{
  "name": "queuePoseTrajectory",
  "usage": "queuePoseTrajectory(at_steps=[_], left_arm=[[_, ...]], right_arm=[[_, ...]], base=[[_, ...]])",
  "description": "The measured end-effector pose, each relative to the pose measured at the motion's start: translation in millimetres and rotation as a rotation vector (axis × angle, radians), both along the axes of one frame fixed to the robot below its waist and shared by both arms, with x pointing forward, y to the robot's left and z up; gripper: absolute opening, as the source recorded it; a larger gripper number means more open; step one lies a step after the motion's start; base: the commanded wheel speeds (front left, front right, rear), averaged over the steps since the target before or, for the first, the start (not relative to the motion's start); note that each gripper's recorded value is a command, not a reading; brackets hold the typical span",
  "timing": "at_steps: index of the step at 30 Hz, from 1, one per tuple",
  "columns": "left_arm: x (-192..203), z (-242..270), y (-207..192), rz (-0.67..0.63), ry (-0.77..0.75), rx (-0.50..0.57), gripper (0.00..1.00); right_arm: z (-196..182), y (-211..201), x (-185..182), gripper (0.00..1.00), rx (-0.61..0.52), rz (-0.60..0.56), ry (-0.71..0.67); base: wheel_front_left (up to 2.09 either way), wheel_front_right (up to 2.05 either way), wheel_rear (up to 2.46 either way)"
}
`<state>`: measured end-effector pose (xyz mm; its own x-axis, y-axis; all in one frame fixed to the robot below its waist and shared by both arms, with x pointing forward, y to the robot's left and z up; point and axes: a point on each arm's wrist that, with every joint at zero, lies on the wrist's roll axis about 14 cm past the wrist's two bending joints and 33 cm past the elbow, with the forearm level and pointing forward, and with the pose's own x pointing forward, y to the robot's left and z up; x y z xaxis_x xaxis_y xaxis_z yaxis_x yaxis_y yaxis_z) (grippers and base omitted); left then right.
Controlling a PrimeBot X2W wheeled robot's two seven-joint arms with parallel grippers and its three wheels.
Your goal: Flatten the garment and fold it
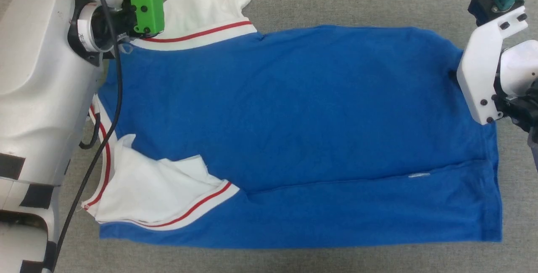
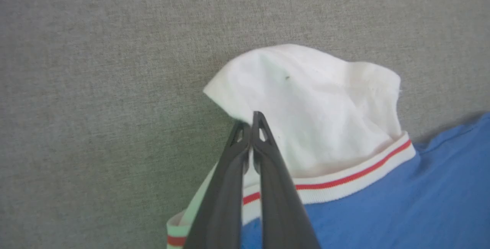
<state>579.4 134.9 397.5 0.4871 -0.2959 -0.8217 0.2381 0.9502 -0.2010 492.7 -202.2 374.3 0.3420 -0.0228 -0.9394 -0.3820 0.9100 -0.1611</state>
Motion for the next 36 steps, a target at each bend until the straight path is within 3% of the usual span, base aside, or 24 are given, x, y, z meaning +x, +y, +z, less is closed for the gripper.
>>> queuePoseTrajectory(at_steps=[1,2,3,20,36], left_arm=[[-0.5,-0.7,0.2,0.002,0.002,-0.004,0.0],[-1.1,-1.0,0.0,0.003,0.002,-0.011,0.0],[-1.6,-1.1,-0.4,0.004,0.004,-0.016,0.0],[-11.2,51.9,-2.4,0.032,-0.168,-0.149,0.0],[-86.5,125.9,18.5,0.067,-0.371,-0.231,0.0]], right_arm=[[-1.1,0.2,0.1,0.58,0.002,0.0,0.004],[-1.5,0.4,0.3,0.25,0.005,0.0,0.006],[-1.7,1.0,0.5,0.0,0.008,0.001,0.006],[39.3,-2.7,4.3,0.0,0.149,-0.082,-0.215],[77.3,-17.5,-55.8,0.0,0.229,-0.169,-0.351]], base=[[0.0,0.0,0.0],[0.0,0.0,0.0],[0.0,0.0,0.0],[0.0,0.0,0.0],[0.0,0.0,0.0]])
